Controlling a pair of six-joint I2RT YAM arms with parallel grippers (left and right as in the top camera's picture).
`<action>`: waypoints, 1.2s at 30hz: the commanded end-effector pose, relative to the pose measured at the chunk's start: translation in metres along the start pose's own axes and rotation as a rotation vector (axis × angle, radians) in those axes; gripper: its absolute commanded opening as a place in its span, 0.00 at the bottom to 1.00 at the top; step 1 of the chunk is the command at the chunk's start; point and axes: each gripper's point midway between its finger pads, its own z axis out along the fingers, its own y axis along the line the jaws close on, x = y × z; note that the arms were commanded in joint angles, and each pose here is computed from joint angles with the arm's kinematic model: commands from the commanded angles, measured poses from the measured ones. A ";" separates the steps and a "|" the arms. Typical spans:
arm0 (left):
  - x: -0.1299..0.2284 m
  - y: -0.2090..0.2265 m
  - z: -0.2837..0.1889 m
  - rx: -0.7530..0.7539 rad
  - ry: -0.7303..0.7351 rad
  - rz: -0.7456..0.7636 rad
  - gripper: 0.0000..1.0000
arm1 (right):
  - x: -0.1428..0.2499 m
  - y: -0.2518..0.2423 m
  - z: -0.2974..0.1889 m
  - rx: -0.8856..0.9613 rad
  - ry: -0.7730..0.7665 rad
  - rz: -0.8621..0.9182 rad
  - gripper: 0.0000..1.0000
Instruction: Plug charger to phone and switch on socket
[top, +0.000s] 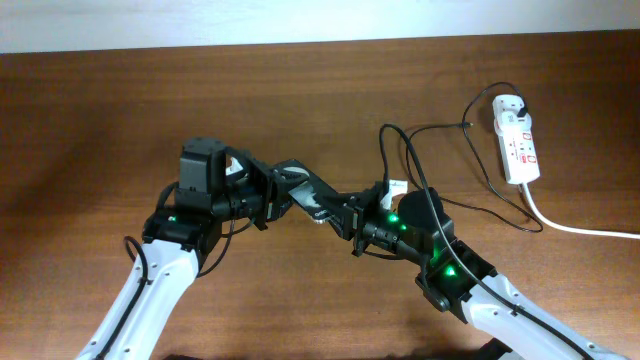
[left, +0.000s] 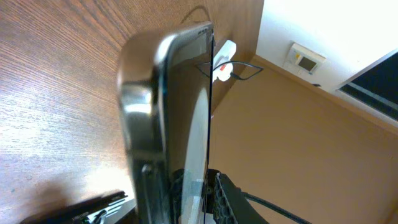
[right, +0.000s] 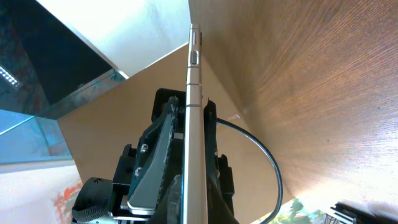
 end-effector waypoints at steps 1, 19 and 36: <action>0.013 -0.003 0.005 0.001 0.045 -0.004 0.25 | -0.005 0.003 0.002 -0.011 -0.036 -0.005 0.04; -0.035 0.033 -0.021 -0.129 -0.090 0.375 0.00 | -0.059 -0.060 -0.015 0.341 -0.213 -0.753 0.82; -0.013 0.047 -0.022 -0.149 0.036 0.450 0.00 | -0.175 0.024 -0.124 0.884 -0.660 -0.967 0.99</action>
